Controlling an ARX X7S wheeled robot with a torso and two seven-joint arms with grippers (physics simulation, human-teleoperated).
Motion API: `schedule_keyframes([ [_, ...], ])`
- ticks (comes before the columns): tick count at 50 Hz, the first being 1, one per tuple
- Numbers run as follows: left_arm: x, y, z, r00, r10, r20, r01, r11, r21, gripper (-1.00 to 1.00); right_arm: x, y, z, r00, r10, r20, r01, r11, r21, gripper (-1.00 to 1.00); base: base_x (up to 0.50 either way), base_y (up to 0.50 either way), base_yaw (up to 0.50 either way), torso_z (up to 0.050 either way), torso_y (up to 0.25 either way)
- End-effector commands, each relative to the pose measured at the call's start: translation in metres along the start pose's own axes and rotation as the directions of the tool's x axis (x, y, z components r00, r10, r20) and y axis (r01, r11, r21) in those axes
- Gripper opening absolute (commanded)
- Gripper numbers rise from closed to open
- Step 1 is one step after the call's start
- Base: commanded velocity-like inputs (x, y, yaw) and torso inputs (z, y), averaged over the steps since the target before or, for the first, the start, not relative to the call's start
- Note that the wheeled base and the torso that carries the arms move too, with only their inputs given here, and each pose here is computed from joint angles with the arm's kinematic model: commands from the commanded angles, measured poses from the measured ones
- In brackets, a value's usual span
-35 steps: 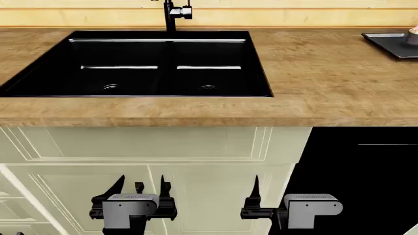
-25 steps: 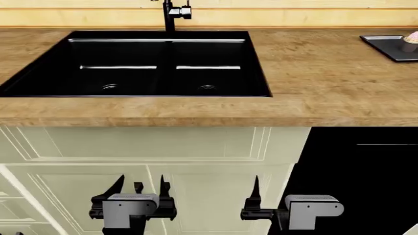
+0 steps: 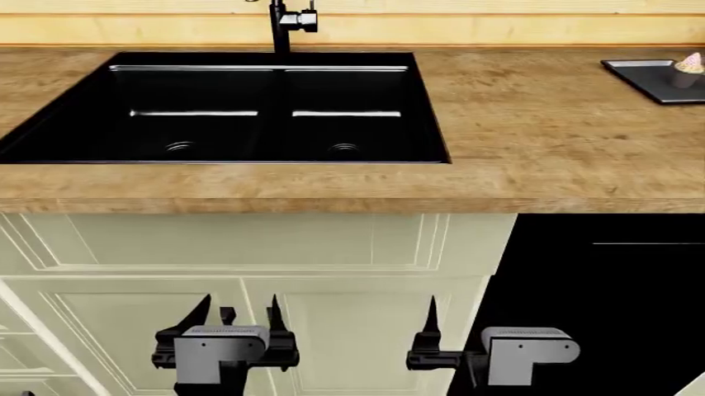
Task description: Move the fresh-baked cupcake off the tray onto the counter, and place the bowl used for mixing into the sink.
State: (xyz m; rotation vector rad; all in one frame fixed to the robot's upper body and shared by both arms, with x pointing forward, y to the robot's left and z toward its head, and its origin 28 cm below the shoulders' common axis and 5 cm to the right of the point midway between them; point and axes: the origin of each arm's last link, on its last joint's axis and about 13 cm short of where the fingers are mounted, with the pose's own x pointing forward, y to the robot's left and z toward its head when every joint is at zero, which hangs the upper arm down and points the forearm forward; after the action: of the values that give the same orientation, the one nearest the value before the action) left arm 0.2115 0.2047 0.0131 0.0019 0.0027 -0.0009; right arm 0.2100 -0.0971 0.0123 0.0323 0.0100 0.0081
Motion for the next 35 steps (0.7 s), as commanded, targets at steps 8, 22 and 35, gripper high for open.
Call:
schedule_keyframes([
  [8, 0.0001, -0.0003, 0.0001, 1.000, 0.002, -0.001, -0.002, 1.000, 0.000, 1.00, 0.0008, 0.0004, -0.0003, 1.000, 0.004, -0.003, -0.004, 1.000, 0.003, 1.00, -0.01, -0.12, 0.00, 0.000, 0.000],
  [22, -0.0006, 0.0003, 0.0002, 1.000, 0.004, 0.000, -0.004, 1.000, 0.000, 1.00, 0.0014, 0.0004, 0.0003, 1.000, 0.004, -0.003, -0.004, 1.000, 0.008, 1.00, 0.00, -0.10, 0.00, 0.000, 0.000],
  [35, -0.0004, -0.0002, -0.0001, 1.000, 0.000, -0.003, 0.000, 1.000, 0.000, 1.00, 0.0013, 0.0005, 0.0006, 1.000, 0.004, -0.004, -0.004, 1.000, 0.018, 1.00, 0.00, -0.10, 0.00, 0.000, 0.000],
])
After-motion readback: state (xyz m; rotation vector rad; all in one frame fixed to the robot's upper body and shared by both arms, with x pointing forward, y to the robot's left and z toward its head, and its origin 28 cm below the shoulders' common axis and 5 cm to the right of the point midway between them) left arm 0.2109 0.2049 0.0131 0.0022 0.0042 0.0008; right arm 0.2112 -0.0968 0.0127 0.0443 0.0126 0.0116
